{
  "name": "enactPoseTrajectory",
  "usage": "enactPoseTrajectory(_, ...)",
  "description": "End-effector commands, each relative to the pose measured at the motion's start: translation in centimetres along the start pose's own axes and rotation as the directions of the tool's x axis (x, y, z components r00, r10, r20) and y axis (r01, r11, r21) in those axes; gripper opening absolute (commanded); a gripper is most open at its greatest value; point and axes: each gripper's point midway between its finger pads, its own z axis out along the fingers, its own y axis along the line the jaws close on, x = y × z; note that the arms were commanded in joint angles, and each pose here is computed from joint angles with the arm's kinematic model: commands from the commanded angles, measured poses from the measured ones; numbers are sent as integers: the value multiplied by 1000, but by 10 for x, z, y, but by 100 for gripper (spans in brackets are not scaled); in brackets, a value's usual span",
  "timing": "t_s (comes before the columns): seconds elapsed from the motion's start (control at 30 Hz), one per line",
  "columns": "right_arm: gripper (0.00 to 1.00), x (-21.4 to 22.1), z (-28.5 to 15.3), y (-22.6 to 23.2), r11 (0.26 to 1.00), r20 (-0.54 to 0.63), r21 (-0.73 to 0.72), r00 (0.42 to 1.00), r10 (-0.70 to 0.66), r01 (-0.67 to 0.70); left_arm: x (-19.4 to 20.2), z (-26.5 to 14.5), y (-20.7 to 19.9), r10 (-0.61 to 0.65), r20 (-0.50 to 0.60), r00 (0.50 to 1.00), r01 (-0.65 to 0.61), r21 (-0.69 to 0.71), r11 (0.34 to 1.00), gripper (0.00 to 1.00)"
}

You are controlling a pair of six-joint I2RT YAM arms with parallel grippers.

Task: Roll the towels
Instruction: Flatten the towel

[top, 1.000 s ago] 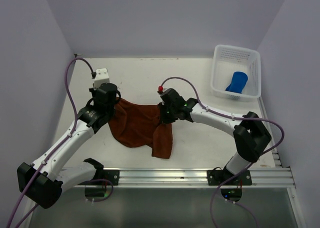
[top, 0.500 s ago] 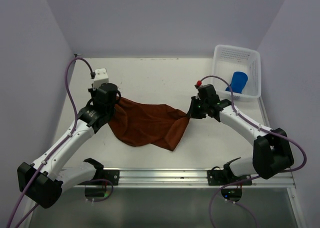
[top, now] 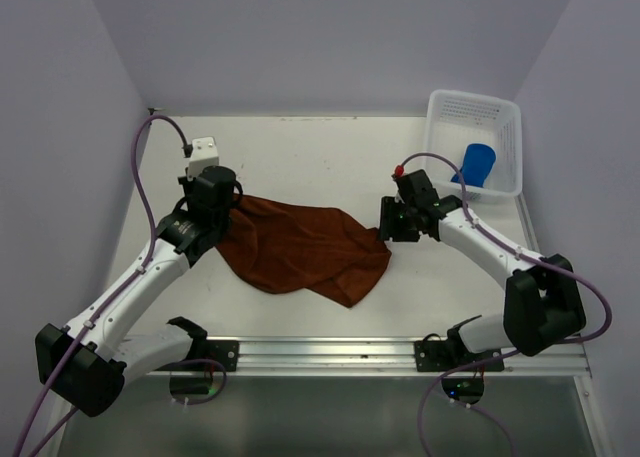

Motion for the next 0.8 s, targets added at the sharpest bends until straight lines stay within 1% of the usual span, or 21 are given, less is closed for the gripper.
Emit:
enactPoseTrajectory(0.0, 48, -22, -14, 2, 999, 78, 17, 996, -36, 35, -10, 2, 0, -37, 30, 999, 37, 0, 999, 0)
enactPoseTrajectory(0.1, 45, -25, -10, 1, 999, 87, 23, 995, -40, 38, -8, 2, -2, -35, 26, 999, 34, 7, 999, 0)
enactPoseTrajectory(0.17, 44, -26, -3, 1, 999, 77, 28, 996, -44, 42, -8, 2, -3, -32, 25, 999, 32, 8, 999, 0)
enactPoseTrajectory(0.4, 44, -50, 10, 12, 995, 105, 10, 990, -95, 94, -7, 3, -3, -27, 24, 999, 27, 8, 1000, 0)
enactPoseTrajectory(0.77, 41, -57, 34, 4, 985, 64, 63, 984, -167, 163, -6, 5, -3, -14, 21, 1000, 14, 3, 1000, 0)
